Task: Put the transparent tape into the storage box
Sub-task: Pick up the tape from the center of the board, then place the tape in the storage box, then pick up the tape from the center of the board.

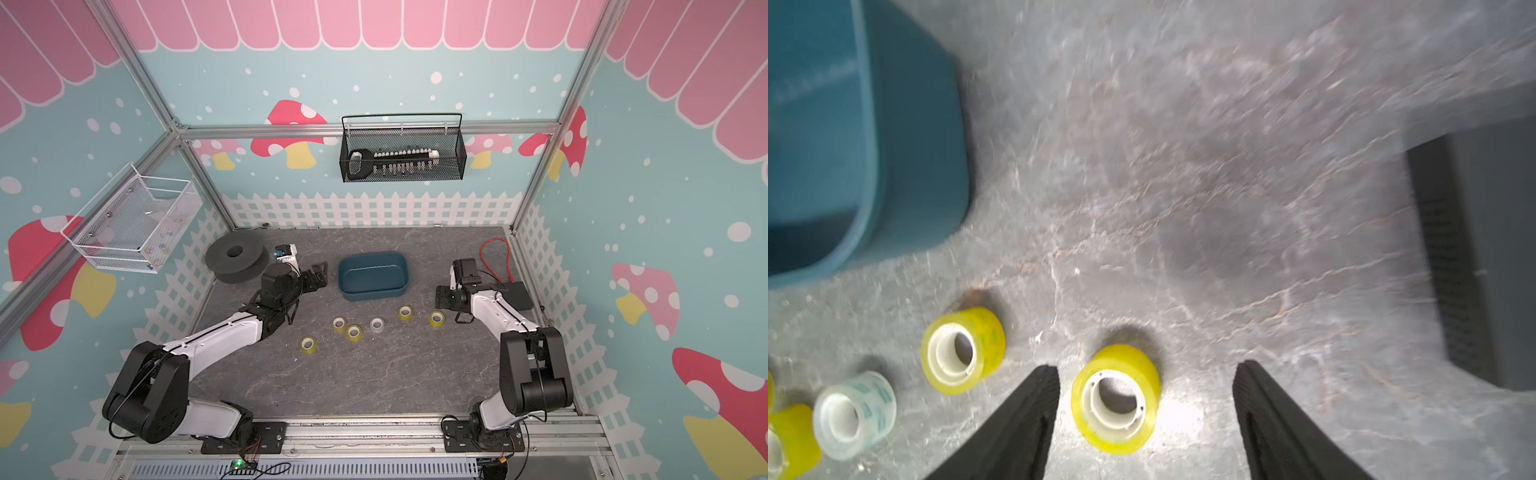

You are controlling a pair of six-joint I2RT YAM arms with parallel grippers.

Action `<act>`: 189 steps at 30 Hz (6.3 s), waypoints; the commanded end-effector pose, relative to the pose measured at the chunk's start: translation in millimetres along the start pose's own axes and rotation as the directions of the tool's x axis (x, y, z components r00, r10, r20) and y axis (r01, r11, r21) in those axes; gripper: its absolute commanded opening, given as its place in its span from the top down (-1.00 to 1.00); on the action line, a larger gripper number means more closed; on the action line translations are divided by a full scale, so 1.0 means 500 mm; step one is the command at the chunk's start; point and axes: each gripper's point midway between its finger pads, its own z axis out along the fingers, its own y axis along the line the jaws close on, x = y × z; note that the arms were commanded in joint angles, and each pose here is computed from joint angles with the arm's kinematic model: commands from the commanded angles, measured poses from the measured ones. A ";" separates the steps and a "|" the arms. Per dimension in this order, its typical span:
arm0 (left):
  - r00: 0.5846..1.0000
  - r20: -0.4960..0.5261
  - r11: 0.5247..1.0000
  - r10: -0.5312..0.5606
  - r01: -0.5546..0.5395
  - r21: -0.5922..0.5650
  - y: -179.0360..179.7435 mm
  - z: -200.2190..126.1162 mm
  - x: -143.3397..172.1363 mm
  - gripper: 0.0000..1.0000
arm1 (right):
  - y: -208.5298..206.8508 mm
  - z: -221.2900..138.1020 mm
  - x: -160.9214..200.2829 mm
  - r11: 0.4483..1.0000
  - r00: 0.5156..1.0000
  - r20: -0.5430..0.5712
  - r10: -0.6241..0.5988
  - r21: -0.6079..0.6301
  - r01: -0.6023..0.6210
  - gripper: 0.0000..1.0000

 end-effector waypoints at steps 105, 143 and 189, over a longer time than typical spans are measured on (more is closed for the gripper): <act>0.982 -0.185 0.993 -0.044 0.063 0.098 -0.062 0.087 0.095 -0.96 | 0.311 0.264 -0.237 0.892 0.899 -0.058 -0.434 0.113 0.438 0.98; 0.979 -0.203 0.993 -0.016 0.040 0.111 -0.039 -0.032 0.107 -0.97 | 0.386 0.011 -0.318 0.915 0.902 0.163 -0.401 0.019 0.403 0.26; 0.797 -0.599 0.992 0.073 -0.122 -0.041 0.006 -0.055 0.361 -0.19 | 0.379 -0.139 -0.237 0.929 0.901 0.276 -0.335 -0.064 0.365 0.30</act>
